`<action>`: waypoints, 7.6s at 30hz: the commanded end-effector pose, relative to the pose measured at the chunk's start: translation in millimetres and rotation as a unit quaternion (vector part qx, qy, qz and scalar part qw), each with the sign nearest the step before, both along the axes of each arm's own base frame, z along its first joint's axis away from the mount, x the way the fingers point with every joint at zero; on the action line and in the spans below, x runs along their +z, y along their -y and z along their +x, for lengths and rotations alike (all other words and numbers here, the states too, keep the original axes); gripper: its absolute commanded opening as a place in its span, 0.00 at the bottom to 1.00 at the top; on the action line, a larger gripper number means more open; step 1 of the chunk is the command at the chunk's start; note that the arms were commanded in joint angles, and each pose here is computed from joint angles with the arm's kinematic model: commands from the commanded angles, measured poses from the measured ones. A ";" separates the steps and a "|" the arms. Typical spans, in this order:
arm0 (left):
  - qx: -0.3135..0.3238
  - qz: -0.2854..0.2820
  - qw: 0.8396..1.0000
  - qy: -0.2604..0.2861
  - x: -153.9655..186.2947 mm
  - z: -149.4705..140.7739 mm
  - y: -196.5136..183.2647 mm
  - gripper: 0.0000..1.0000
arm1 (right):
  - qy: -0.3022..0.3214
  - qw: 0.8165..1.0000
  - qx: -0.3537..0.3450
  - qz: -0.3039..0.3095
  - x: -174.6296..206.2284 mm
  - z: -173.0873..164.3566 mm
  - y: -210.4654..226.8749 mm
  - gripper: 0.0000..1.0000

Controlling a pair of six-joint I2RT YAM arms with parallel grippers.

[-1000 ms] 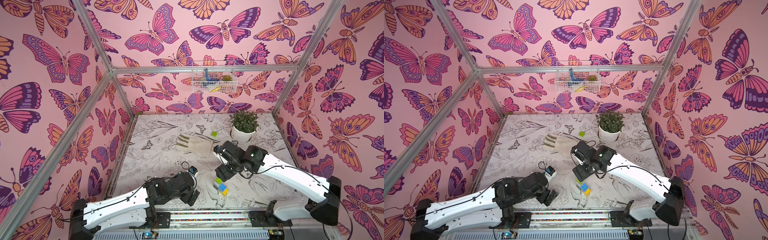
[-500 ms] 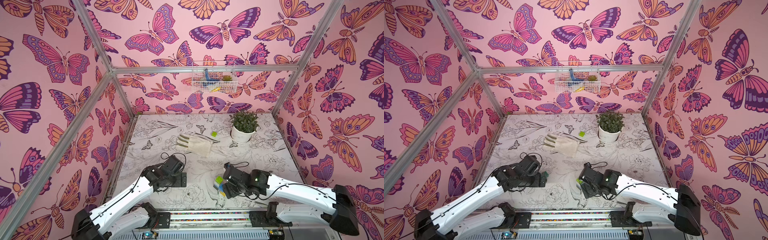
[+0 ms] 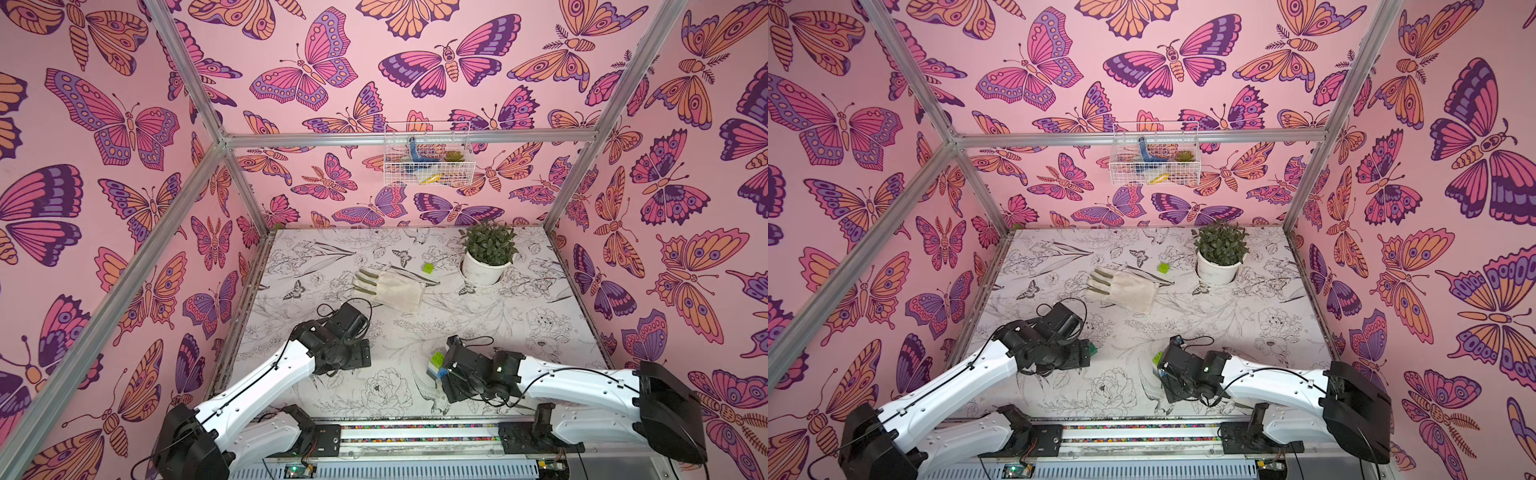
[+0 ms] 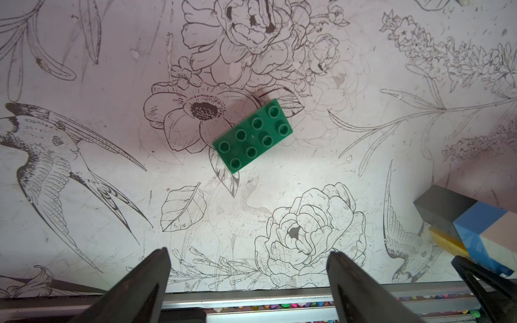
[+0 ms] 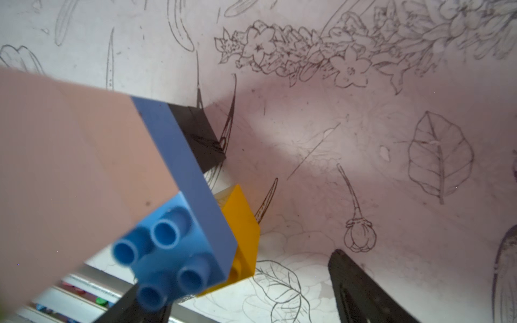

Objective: Assemble a giraffe with lego
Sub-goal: Adjust the lego brick at the center of the board, then move the lego brick at the center of the board, then adjust the lego brick at the center of the board, then pick up the lego brick from the center of the board.

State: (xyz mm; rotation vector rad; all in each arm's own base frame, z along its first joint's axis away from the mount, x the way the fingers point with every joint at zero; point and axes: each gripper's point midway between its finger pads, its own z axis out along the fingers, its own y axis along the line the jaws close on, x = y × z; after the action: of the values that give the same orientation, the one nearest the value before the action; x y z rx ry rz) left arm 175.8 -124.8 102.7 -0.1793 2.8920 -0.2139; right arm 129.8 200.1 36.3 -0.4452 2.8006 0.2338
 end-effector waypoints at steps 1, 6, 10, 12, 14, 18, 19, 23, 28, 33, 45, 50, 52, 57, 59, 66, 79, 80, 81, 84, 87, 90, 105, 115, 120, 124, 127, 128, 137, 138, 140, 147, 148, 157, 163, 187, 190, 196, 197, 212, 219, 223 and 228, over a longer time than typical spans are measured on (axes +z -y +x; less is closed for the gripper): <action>0.011 -0.005 1.000 -0.007 -2.2 -2.1 -1.5 0.93 | 0.021 1.000 -0.015 -0.017 3.9 10.7 9.6 0.86; 0.009 -0.010 1.000 -0.005 -1.2 -0.8 0.8 0.93 | 0.025 0.998 -0.029 -0.041 8.1 19.3 22.9 0.85; 0.010 -0.010 1.000 -0.009 -3.1 -1.0 1.2 0.92 | 0.029 0.998 -0.035 -0.052 12.7 22.9 30.9 0.84; 0.013 -0.009 1.000 -0.012 -4.3 -0.7 1.4 0.92 | 0.033 0.998 -0.031 -0.041 17.6 23.7 28.8 0.84; 0.019 -0.006 1.000 -0.013 -6.0 -0.1 0.5 0.91 | 0.035 0.999 -0.022 -0.024 23.1 22.9 24.1 0.84; 0.044 0.006 0.999 -0.018 -10.8 1.9 -4.0 0.91 | 0.040 0.999 -0.011 -0.004 36.3 18.6 24.8 0.84; 0.048 0.007 0.999 -0.018 -11.8 2.7 -4.0 0.91 | 0.040 0.999 -0.011 -0.005 39.6 16.2 28.5 0.84; 0.061 0.007 0.998 -0.016 -14.7 6.6 -3.1 0.92 | 0.046 0.999 -0.023 0.004 60.6 10.2 40.9 0.84; 0.116 -0.006 0.993 -0.023 -19.6 8.6 -1.5 0.92 | 0.085 0.995 -0.031 0.029 101.4 13.4 49.7 0.85; 0.178 0.009 0.984 -0.012 -24.9 16.1 0.0 0.92 | 0.123 0.991 0.005 0.042 135.0 29.3 37.7 0.86; 0.292 0.012 0.956 -0.036 -34.6 31.5 25.5 0.94 | 0.055 0.992 -0.023 0.115 137.5 48.3 56.2 0.86; 0.347 -0.020 0.936 -0.051 -55.9 24.2 16.9 0.94 | 0.054 0.993 -0.044 0.094 115.9 67.5 55.5 0.86; 0.370 -0.037 0.926 -0.060 -63.2 22.8 16.7 0.94 | 0.054 0.994 -0.052 0.083 113.9 79.2 53.1 0.86; 0.402 -0.067 0.911 -0.060 -75.2 33.7 16.3 0.99 | 0.054 0.996 -0.040 0.055 116.1 96.7 49.0 0.86; 0.419 -0.083 0.903 -0.051 -76.6 35.3 15.4 0.99 | 0.051 0.997 -0.039 0.048 114.8 97.7 50.8 0.86; 0.497 -0.108 0.860 -0.045 -86.4 25.3 4.6 0.98 | 0.015 0.998 -0.044 0.041 93.8 83.4 60.7 0.86; 0.549 -0.110 0.828 -0.027 -95.4 36.7 -11.9 0.93 | -0.015 0.998 -0.048 0.047 71.8 74.4 59.2 0.86; 0.554 -0.109 0.825 -0.027 -96.2 36.2 -13.6 0.91 | -0.017 0.997 -0.052 0.047 69.8 74.0 59.6 0.85; 0.559 -0.109 0.822 -0.027 -96.7 36.5 -15.2 0.89 | -0.020 0.997 -0.055 0.048 68.3 73.9 59.3 0.85; 0.570 -0.103 0.814 -0.032 -101.0 34.5 -20.7 0.82 | -0.039 0.996 -0.071 0.048 59.7 72.5 58.9 0.85; 0.576 -0.098 0.811 -0.034 -103.1 32.6 -25.3 0.76 | -0.050 0.995 -0.077 0.048 52.0 71.4 58.1 0.85; 0.579 -0.093 0.809 -0.036 -105.0 30.7 -27.8 0.72 | -0.049 0.994 -0.081 0.050 49.2 74.5 56.8 0.84; 0.546 -0.077 0.833 -0.047 -102.6 36.6 -30.2 0.49 | -0.085 0.991 -0.098 0.042 -1.4 73.5 54.4 0.83; 0.529 -0.087 0.842 -0.066 -94.7 47.4 -11.5 0.48 | -0.104 0.989 -0.091 0.046 -16.1 66.2 51.6 0.82; 0.530 -0.100 0.840 -0.069 -93.9 52.9 2.3 0.47 | -0.112 0.989 -0.082 0.048 -21.0 60.6 49.1 0.81; 0.533 -0.110 0.836 -0.071 -94.5 54.3 11.0 0.47 | -0.118 0.989 -0.075 0.048 -23.9 55.4 47.8 0.81; 0.537 -0.114 0.833 -0.074 -97.6 54.1 17.3 0.47 | -0.118 0.990 -0.066 0.048 -22.9 52.4 45.2 0.81; 0.539 -0.117 0.831 -0.074 -98.2 54.8 19.4 0.47 | -0.117 0.990 -0.061 0.048 -22.3 51.2 43.9 0.80; 0.534 -0.142 0.830 -0.073 -102.5 70.2 50.4 0.43 | -0.086 0.994 -0.052 0.046 -0.6 53.8 44.2 0.80; 0.532 -0.144 0.831 -0.073 -102.2 72.5 53.6 0.43 | -0.073 0.995 -0.055 0.045 7.4 55.8 47.0 0.80; 0.528 -0.145 0.833 -0.072 -102.0 74.6 57.0 0.41 | -0.045 0.996 -0.061 0.042 24.5 60.1 52.2 0.81; 0.520 -0.150 0.839 -0.067 -97.5 75.7 58.0 0.49 | 0.085 0.996 -0.023 0.025 94.4 95.6 59.7 0.88; 0.518 -0.151 0.840 -0.065 -96.3 76.6 58.0 0.54 | 0.094 0.995 -0.009 0.022 101.2 101.2 57.3 0.88; 0.395 -0.141 0.907 -0.037 -36.3 92.9 58.7 0.86 | 0.159 0.986 0.046 0.023 150.7 144.7 35.7 0.89; 0.072 -0.059 0.995 -0.020 56.0 78.3 54.5 0.91 | 0.165 0.984 0.054 0.032 154.9 143.2 32.9 0.89; -0.591 0.034 0.801 0.090 12.2 69.1 91.0 1.00 | 0.148 0.987 0.040 0.053 150.3 128.2 39.5 0.88; -0.602 0.039 0.792 0.095 -0.1 82.9 99.6 1.00 | 0.144 0.988 0.036 0.050 148.6 126.7 42.3 0.88; -0.609 0.045 0.785 0.103 -17.4 105.7 101.7 1.00 | 0.142 0.988 0.014 0.054 149.5 126.9 47.0 0.88; -0.609 0.046 0.785 0.103 -22.6 106.9 100.1 1.00 | 0.142 0.988 0.011 0.053 149.7 127.2 48.6 0.88; -0.627 0.037 0.774 0.076 -59.3 106.6 110.3 1.00 | 0.124 0.990 -0.029 0.065 144.6 133.1 67.2 0.88; -0.628 0.043 0.775 0.055 -76.8 106.5 111.5 0.96 | 0.117 0.990 -0.047 0.069 139.9 132.9 77.9 0.88; -0.624 0.039 0.779 0.047 -83.0 106.7 112.8 0.87 | 0.116 0.989 -0.051 0.070 139.7 131.1 80.3 0.88; -0.620 0.040 0.783 0.042 -84.7 102.3 110.0 0.69 | 0.114 0.989 -0.059 0.073 140.2 127.2 82.7 0.88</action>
State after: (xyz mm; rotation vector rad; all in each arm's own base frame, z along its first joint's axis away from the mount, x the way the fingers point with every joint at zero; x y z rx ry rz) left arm 282.7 -234.6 19.0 1.7000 2.3945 -0.2643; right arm 263.9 119.7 176.7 -0.2790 2.5371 0.3199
